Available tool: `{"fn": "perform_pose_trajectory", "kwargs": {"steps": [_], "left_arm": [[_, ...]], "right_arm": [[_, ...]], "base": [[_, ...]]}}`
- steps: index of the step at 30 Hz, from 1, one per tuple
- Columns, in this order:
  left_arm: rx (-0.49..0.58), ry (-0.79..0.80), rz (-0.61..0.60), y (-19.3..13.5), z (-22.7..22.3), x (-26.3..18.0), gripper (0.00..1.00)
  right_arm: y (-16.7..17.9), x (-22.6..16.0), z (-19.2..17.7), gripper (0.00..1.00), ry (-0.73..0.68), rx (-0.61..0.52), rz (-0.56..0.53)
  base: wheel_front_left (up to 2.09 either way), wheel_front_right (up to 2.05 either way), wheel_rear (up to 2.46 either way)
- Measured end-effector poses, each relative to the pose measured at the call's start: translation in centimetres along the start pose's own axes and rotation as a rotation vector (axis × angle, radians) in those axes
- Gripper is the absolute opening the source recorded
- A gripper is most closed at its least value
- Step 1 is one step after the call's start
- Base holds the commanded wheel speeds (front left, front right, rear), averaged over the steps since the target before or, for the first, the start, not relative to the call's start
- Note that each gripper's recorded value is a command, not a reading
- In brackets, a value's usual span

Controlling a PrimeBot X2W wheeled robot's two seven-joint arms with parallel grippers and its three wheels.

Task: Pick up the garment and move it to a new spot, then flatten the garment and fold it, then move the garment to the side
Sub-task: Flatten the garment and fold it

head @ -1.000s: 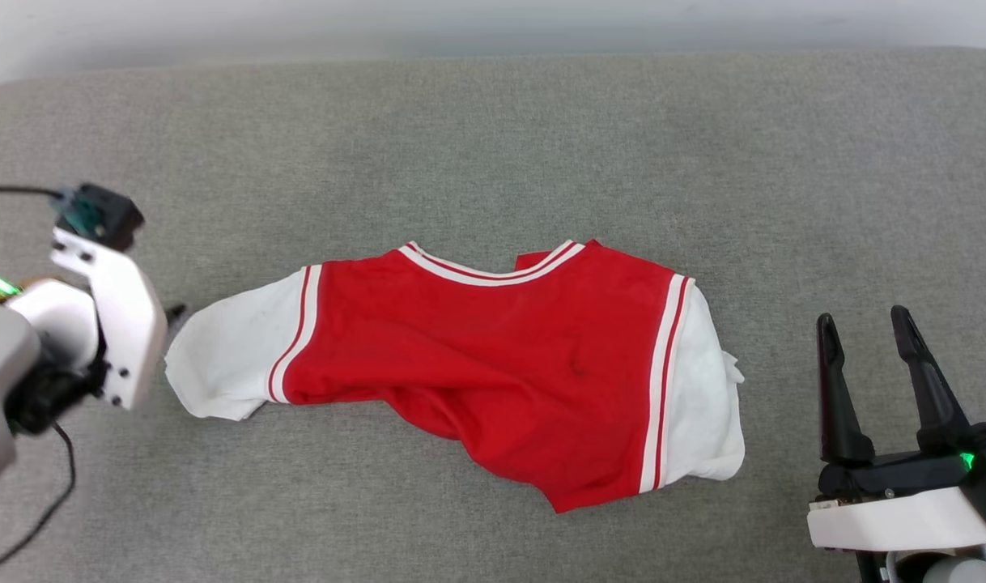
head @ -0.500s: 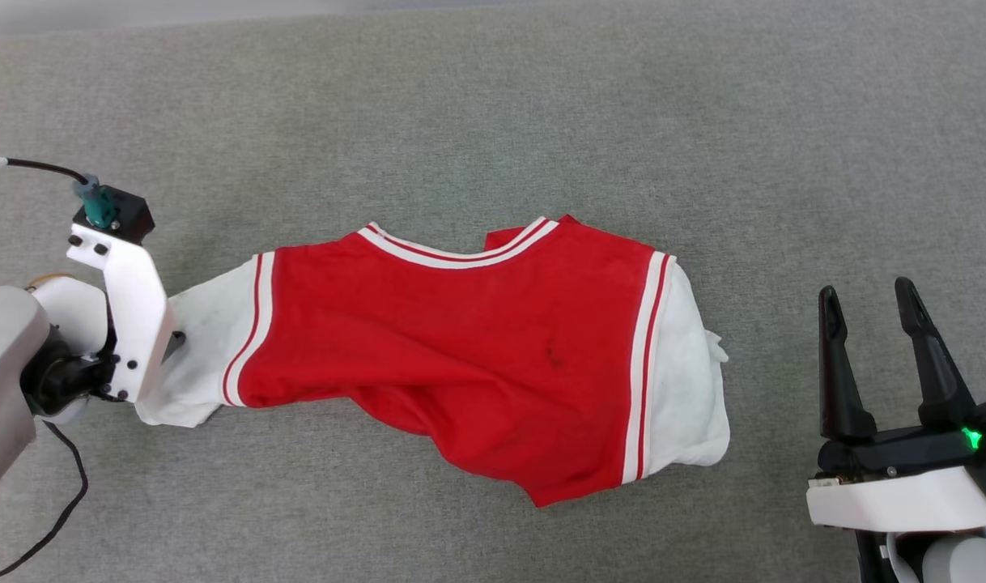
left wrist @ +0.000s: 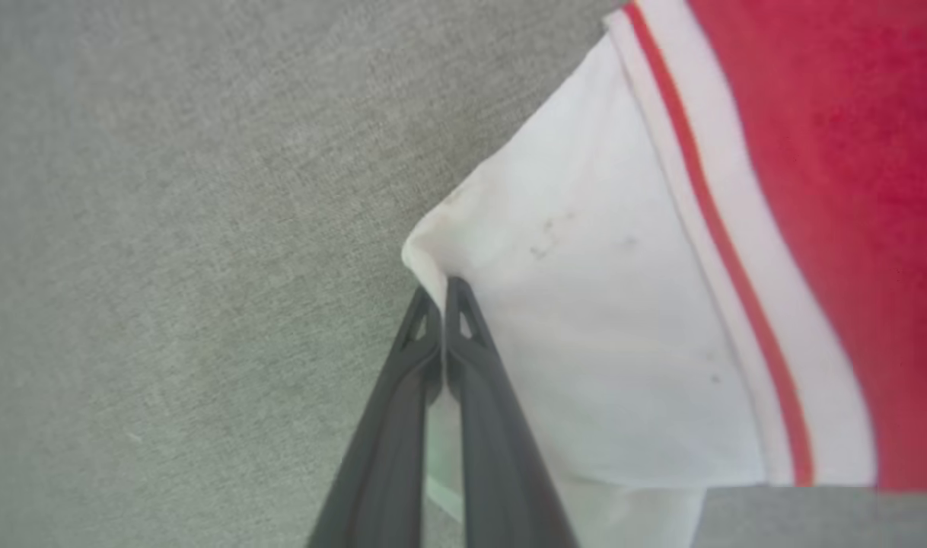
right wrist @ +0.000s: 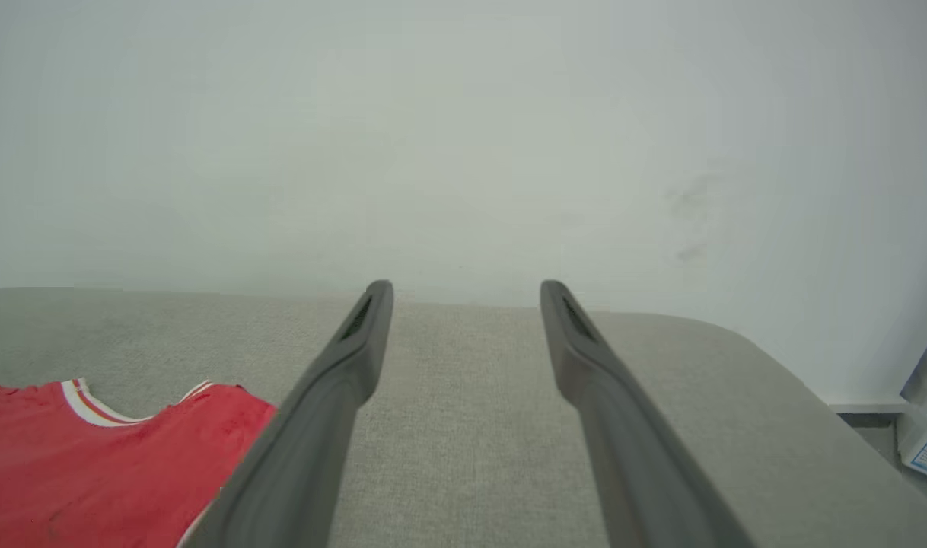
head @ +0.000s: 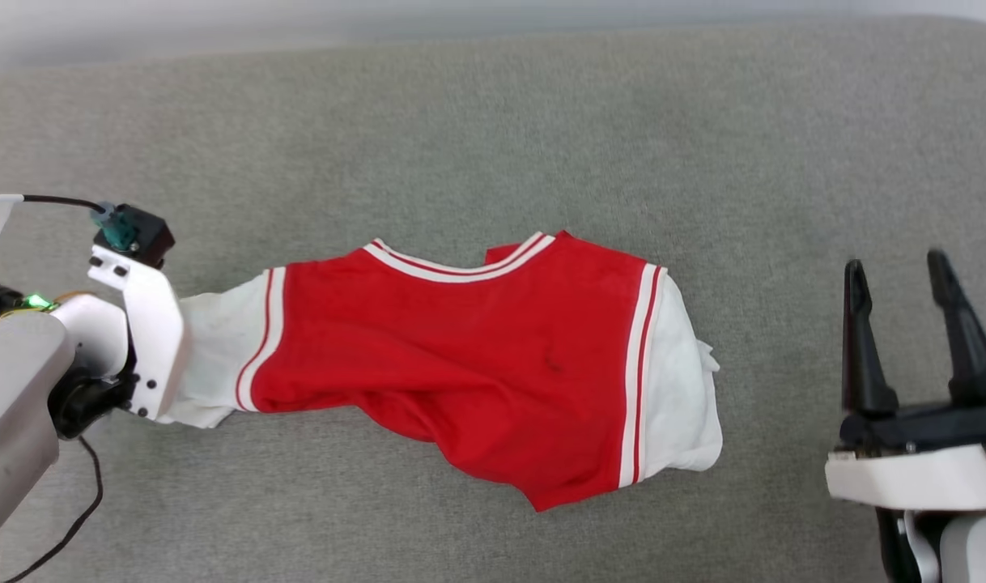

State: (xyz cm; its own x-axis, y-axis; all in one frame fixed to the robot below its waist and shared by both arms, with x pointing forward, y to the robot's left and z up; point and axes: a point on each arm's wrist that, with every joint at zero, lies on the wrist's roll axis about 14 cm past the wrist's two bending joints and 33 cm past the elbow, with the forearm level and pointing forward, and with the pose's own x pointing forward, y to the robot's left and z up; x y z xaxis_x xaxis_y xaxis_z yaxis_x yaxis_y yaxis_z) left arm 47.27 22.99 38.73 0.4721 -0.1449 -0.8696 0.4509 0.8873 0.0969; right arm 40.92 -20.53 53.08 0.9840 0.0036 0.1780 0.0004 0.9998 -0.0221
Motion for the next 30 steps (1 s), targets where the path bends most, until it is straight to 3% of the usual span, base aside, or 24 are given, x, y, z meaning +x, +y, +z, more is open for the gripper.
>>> {"fn": "perform_pose_trajectory", "kwargs": {"steps": [7,12,19,24,26,30], "left_arm": [[0.069,-0.171,0.011,-0.6,3.1,-3.9,0.0],[0.08,-0.2,0.024,-1.0,2.7,-5.4,0.0],[0.086,-0.208,0.018,-1.9,2.0,-6.0,0.0],[0.088,-0.21,0.009,-2.3,1.8,-6.0,0.0],[0.087,-0.207,0.005,-2.3,1.7,-5.8,0.0],[0.09,-0.211,0.001,-2.3,2.0,-5.4,0.0]], "right_arm": [[1.6,2.5,6.4,1.0,-0.195,-0.171,0.106],[2.4,4.0,7.2,1.0,-0.206,-0.264,0.224],[4.2,5.5,3.9,1.0,0.16,-0.289,0.392],[4.9,3.7,0.1,1.0,0.522,-0.31,0.52],[4.6,2.0,-2.4,1.0,0.748,-0.33,0.578],[4.5,0.3,-4.8,1.0,0.971,-0.365,0.638]], "base": [[0.0,0.0,0.0],[0.0,0.0,0.0],[0.0,0.0,0.0],[0.0,0.0,0.0],[0.0,0.0,0.0],[0.0,0.0,0.0]]}}
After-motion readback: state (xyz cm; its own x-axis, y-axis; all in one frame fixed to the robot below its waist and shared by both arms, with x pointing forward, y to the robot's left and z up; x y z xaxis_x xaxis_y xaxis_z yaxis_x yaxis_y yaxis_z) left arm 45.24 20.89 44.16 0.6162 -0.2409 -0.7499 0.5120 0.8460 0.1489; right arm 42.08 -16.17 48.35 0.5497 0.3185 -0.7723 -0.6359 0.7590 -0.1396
